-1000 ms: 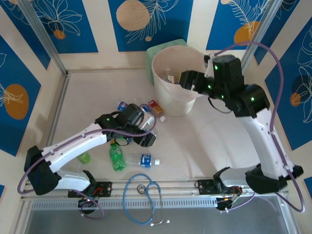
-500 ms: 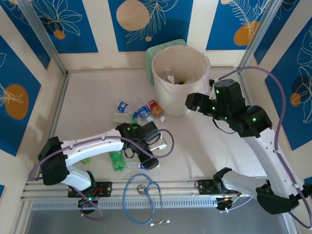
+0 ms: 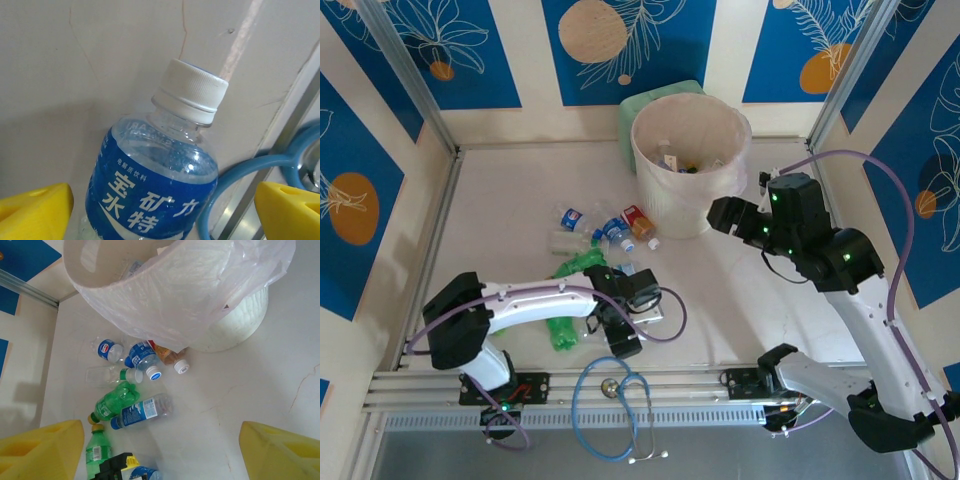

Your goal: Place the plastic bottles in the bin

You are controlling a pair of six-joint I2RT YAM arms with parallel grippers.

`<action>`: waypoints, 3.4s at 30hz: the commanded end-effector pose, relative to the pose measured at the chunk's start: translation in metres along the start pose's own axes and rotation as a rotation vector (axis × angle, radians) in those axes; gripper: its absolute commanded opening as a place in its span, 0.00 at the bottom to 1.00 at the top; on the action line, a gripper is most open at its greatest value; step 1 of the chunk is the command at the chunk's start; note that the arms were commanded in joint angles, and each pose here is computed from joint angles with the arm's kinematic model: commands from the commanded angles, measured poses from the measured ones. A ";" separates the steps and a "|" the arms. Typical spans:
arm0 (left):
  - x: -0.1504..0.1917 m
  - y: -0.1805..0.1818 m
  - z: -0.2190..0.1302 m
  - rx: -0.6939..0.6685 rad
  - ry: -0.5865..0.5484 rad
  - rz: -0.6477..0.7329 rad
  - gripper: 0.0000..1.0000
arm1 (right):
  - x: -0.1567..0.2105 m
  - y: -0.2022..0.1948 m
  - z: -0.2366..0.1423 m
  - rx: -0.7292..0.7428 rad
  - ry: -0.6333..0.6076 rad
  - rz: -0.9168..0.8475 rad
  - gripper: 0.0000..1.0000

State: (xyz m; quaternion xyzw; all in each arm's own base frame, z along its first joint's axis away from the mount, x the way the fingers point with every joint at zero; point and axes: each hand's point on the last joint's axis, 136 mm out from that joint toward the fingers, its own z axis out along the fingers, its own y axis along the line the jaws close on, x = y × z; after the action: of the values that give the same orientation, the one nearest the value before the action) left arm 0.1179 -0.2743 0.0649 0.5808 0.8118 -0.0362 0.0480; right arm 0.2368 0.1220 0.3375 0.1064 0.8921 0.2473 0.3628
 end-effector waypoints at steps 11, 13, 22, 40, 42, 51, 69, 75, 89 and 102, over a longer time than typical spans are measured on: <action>0.009 0.002 0.029 -0.027 0.050 0.046 0.89 | -0.004 -0.004 -0.010 -0.042 -0.011 0.063 0.81; 0.009 0.003 0.032 -0.029 0.056 0.038 0.86 | -0.005 -0.005 -0.012 -0.045 -0.016 0.070 0.80; 0.005 0.006 0.035 -0.046 0.043 0.038 0.71 | -0.007 -0.012 -0.016 -0.042 -0.025 0.096 0.76; -0.064 0.025 -0.072 -0.024 -0.320 -0.093 0.49 | -0.013 -0.007 -0.028 -0.121 -0.046 0.146 0.73; -0.075 0.032 -0.096 0.007 -0.405 -0.147 0.49 | -0.011 -0.005 -0.026 -0.146 -0.032 0.160 0.73; -0.103 0.049 -0.180 0.196 -0.727 -0.304 0.51 | 0.008 0.046 -0.016 -0.460 0.131 0.110 0.72; -0.114 0.046 -0.240 0.351 -0.919 -0.319 0.52 | 0.056 0.090 0.030 -0.388 0.282 -0.109 0.64; -0.115 0.049 -0.241 0.354 -0.924 -0.327 0.52 | 0.064 0.096 0.034 -0.377 0.299 -0.144 0.56; -0.117 0.058 -0.238 0.328 -0.930 -0.361 0.61 | 0.067 0.100 0.034 -0.362 0.299 -0.174 0.33; -0.102 0.103 -0.272 0.079 -1.068 -0.534 1.00 | 0.004 0.099 0.011 -0.316 0.082 -0.126 0.24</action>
State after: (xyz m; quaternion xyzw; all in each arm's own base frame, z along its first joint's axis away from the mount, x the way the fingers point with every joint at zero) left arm 0.2190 -0.3263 0.3191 0.3131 0.7927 -0.3870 0.3518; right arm 0.2299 0.2278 0.3463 -0.0409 0.8796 0.3654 0.3018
